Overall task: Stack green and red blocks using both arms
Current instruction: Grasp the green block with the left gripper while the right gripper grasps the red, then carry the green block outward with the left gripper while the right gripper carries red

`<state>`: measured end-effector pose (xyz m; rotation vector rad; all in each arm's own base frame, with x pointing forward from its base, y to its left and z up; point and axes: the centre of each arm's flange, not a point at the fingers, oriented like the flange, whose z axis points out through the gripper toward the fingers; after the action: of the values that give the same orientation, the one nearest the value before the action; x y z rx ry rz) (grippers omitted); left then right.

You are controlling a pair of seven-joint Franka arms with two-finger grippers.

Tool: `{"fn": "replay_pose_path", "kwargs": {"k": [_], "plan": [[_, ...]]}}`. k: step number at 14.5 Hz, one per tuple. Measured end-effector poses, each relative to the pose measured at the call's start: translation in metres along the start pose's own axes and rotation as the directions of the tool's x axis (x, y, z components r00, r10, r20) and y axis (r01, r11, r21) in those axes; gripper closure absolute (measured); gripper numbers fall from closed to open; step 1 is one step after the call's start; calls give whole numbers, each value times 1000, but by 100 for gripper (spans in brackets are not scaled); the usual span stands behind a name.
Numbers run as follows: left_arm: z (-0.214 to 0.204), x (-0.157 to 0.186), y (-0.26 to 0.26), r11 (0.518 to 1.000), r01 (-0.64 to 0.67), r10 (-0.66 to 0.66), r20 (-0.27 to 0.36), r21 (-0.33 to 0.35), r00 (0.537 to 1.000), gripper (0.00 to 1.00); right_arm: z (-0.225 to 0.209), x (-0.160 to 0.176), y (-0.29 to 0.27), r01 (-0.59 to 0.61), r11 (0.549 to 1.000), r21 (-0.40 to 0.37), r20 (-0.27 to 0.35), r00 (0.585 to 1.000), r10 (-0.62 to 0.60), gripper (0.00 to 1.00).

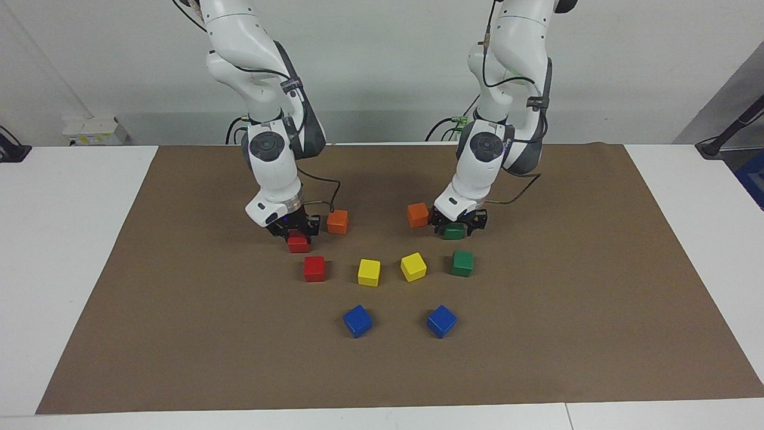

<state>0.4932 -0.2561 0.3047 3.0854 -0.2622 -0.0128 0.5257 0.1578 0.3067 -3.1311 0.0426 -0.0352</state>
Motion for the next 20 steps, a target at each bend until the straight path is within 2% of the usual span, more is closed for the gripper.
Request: {"fn": "replay_pose_path", "kwargs": {"k": [1, 3, 4, 5, 6, 10, 13, 15, 17, 20], "plan": [[0, 0, 0, 1000, 0, 0, 1, 0, 1000, 9, -7, 3, 1, -1, 1000, -6, 15, 1000, 1, 45], [3, -2, 0, 1000, -1, 1, 7, 2, 1000, 12, -31, 17, 15, 22, 1000, -13, 29, 999, -21, 45], [5, -4, 0, 1000, -2, 2, 14, 4, 1000, 22, -44, 28, 32, 43, 999, -12, 23, 999, -42, 45], [6, -6, 1, 1000, -4, 4, 24, 7, 1000, 37, -53, 38, 53, 63, 998, -10, 11, 998, -63, 45], [6, -7, 2, 1000, -7, 6, 29, 8, 1000, 45, -58, 46, 78, 81, 997, -10, 0, 997, -81, 45], [6, -7, 2, 1000, -6, 5, 36, 10, 999, 45, -55, 58, 161, 109, 994, -14, -14, 994, -109, 45], [-4, -2, -6, 1000, 13, -13, 44, 14, 999, 45, -44, 62, 188, 97, 995, -15, -25, 995, -97, 45], [-37, 10, -23, 999, 50, -51, 51, 15, 997, 45, -35, 64, 194, 101, 995, -15, -34, 994, -102, 45], [-92, 21, -51, 995, 101, -101, 52, 13, 993, 45, -25, 66, 199, 99, 995, -14, -36, 994, -100, 45], [-177, 19, -99, 989, 149, -149, 40, 5, 988, 45, -16, 67, 202, 102, 995, -12, -26, 994, -103, 45]]}}
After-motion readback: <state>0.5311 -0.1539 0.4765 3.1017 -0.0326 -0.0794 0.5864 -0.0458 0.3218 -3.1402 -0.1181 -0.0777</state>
